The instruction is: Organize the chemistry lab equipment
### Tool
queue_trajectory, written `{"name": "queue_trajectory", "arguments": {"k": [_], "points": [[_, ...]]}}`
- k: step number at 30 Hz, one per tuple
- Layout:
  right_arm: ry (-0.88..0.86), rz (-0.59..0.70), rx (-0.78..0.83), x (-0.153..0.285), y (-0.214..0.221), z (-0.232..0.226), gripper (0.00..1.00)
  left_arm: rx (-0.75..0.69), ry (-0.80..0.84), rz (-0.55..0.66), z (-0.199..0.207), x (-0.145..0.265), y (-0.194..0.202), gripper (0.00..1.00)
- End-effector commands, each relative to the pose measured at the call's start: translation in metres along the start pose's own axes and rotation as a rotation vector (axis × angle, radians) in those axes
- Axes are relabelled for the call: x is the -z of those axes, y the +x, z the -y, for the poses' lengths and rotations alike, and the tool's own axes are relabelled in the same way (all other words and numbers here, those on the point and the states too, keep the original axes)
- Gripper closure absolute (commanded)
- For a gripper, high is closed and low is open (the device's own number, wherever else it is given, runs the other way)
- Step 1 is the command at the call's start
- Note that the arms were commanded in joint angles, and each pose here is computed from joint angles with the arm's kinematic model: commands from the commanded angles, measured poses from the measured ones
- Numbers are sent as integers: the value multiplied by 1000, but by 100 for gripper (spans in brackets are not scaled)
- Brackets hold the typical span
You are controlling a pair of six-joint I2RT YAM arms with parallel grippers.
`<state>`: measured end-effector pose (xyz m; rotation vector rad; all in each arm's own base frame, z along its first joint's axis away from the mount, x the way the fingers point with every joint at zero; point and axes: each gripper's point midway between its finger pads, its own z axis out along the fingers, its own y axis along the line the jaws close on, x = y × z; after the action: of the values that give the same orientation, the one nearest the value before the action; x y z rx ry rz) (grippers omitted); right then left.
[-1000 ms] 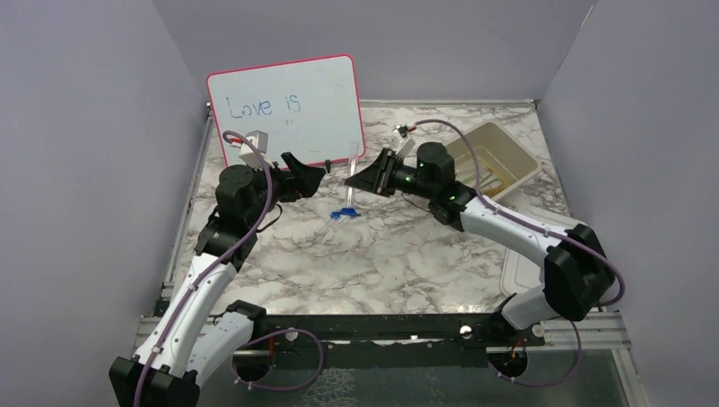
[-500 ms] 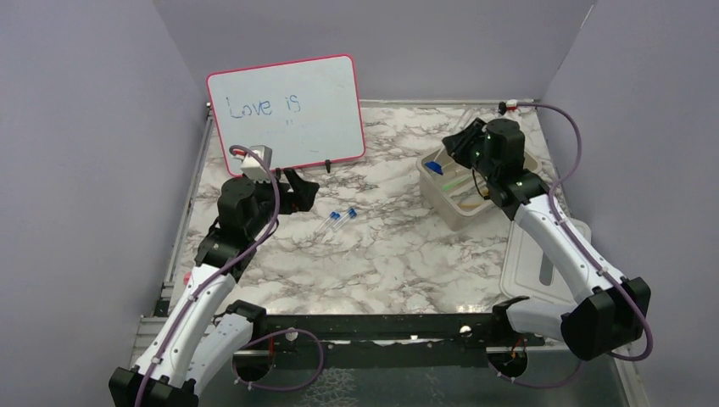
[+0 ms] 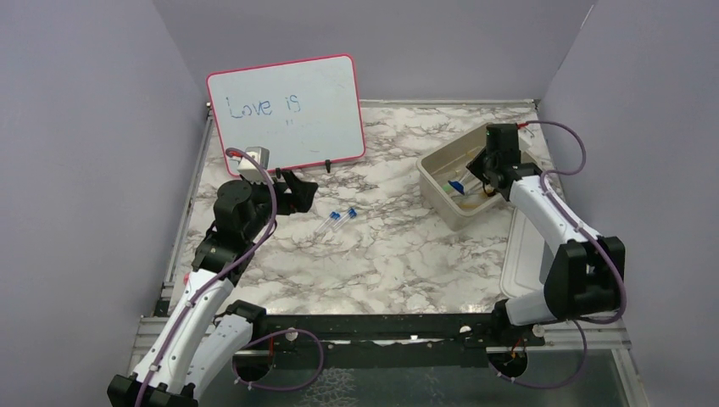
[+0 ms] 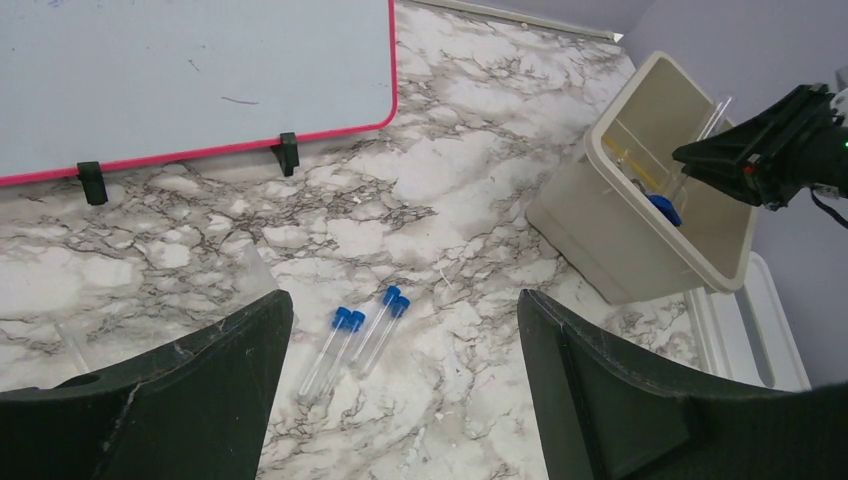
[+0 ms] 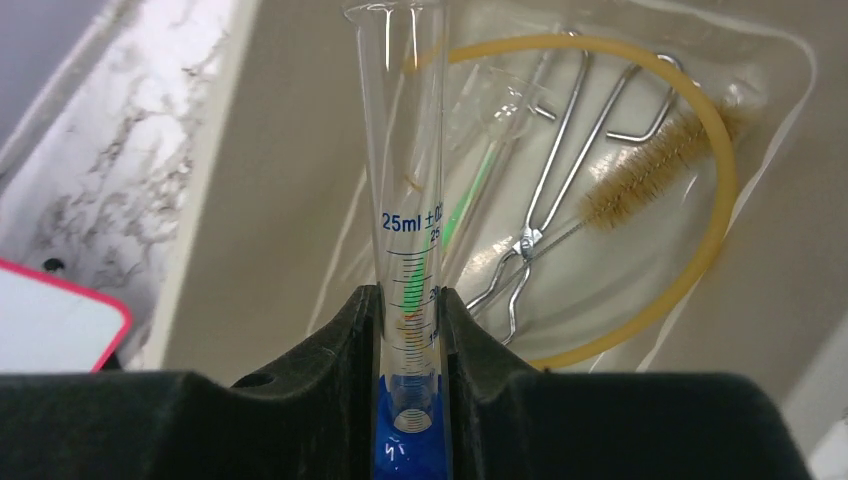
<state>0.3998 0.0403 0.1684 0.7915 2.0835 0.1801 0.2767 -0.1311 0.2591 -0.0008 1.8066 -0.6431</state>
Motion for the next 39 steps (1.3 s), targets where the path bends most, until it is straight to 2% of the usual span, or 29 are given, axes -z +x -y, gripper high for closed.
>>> {"name": "queue_trajectory", "arguments": {"k": [1,6,13,20,22,26,28,35,39], "points": [[60,-96,-58,-24,23,12,81,-20,33,3,5,1,1,15],[129,-157,-43,-44,36,23,81,-25,68,-19,10,-1,5,15],[125,-226,-83,-55,52,25,81,-25,61,-30,8,-3,7,15],[175,-256,-145,-68,64,32,75,-27,90,-51,13,-4,11,15],[187,-245,-142,-70,60,33,71,-25,105,-65,15,-6,14,15],[191,-188,-135,-66,44,31,52,-21,106,-89,14,-9,19,15],[178,-155,-125,-62,32,27,47,-18,102,-98,13,-11,21,15],[101,-43,-60,-30,-14,9,44,-11,50,-147,0,-19,34,16],[-71,-25,48,-3,-30,-19,44,-41,48,-204,-7,-25,51,20]]}}
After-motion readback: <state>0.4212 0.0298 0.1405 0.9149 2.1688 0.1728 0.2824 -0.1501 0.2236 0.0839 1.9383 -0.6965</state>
